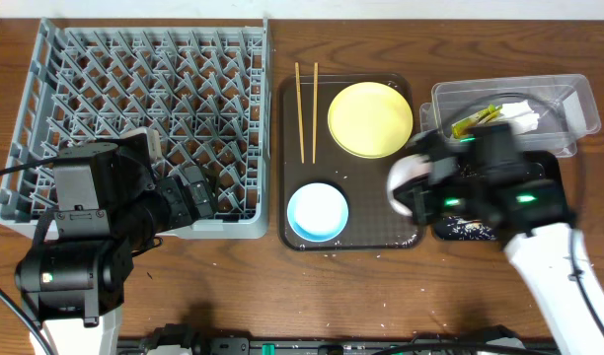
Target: Sort waste into correct bins and load items into the dishwasher
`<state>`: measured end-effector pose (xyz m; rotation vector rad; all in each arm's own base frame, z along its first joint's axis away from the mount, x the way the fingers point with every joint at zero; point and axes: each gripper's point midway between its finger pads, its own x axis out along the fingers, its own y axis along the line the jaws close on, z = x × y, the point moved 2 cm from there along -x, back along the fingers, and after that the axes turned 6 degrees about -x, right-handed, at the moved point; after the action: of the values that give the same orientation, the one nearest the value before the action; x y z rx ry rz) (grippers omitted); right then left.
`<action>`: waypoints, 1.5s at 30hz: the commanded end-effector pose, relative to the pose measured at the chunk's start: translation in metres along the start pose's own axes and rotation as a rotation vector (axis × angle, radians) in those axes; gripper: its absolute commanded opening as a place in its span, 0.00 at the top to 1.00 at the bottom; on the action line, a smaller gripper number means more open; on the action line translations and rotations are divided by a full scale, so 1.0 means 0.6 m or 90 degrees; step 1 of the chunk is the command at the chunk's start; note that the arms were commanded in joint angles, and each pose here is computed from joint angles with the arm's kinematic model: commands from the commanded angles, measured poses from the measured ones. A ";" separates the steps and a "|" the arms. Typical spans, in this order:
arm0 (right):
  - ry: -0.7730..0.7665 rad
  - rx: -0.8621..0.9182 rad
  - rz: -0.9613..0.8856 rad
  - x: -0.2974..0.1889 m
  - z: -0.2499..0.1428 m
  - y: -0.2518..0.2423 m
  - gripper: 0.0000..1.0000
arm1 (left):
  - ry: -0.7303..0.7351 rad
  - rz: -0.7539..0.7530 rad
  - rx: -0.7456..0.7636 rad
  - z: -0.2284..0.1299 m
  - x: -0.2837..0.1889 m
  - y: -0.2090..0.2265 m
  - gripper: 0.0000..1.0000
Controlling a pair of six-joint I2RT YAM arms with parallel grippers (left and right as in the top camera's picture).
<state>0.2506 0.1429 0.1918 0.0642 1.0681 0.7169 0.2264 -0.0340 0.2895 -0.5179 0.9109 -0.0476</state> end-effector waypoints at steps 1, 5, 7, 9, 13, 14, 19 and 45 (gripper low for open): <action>0.040 -0.032 -0.154 0.040 -0.005 -0.009 0.99 | -0.003 -0.007 0.004 0.003 -0.004 -0.006 0.01; 0.072 -0.062 -0.241 0.088 -0.011 -0.006 0.99 | -0.003 -0.007 0.004 0.003 -0.004 -0.006 0.01; 0.096 -0.056 -0.274 0.107 -0.020 -0.015 0.99 | -0.003 -0.007 0.004 0.003 -0.004 -0.006 0.01; 0.122 -0.044 -0.282 0.127 -0.032 -0.020 0.99 | -0.001 -0.010 0.008 0.001 -0.004 -0.009 0.01; 0.147 -0.009 -0.291 0.151 -0.044 -0.028 0.99 | 0.012 -0.025 0.029 -0.009 -0.001 -0.024 0.01; 0.148 -0.009 -0.291 0.155 -0.044 -0.030 0.99 | 0.015 -0.027 0.033 -0.010 -0.001 -0.026 0.01; 0.160 -0.008 -0.295 0.169 -0.049 -0.036 0.99 | 0.016 -0.029 0.035 -0.011 -0.001 -0.027 0.01; 0.124 0.036 -0.245 0.167 -0.010 -0.005 0.65 | 0.016 -0.028 0.035 -0.011 -0.001 -0.027 0.01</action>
<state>0.2655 0.1776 0.0713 -0.2362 1.3373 0.2998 0.2235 -0.0496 0.2895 -0.4862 0.9288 -0.1105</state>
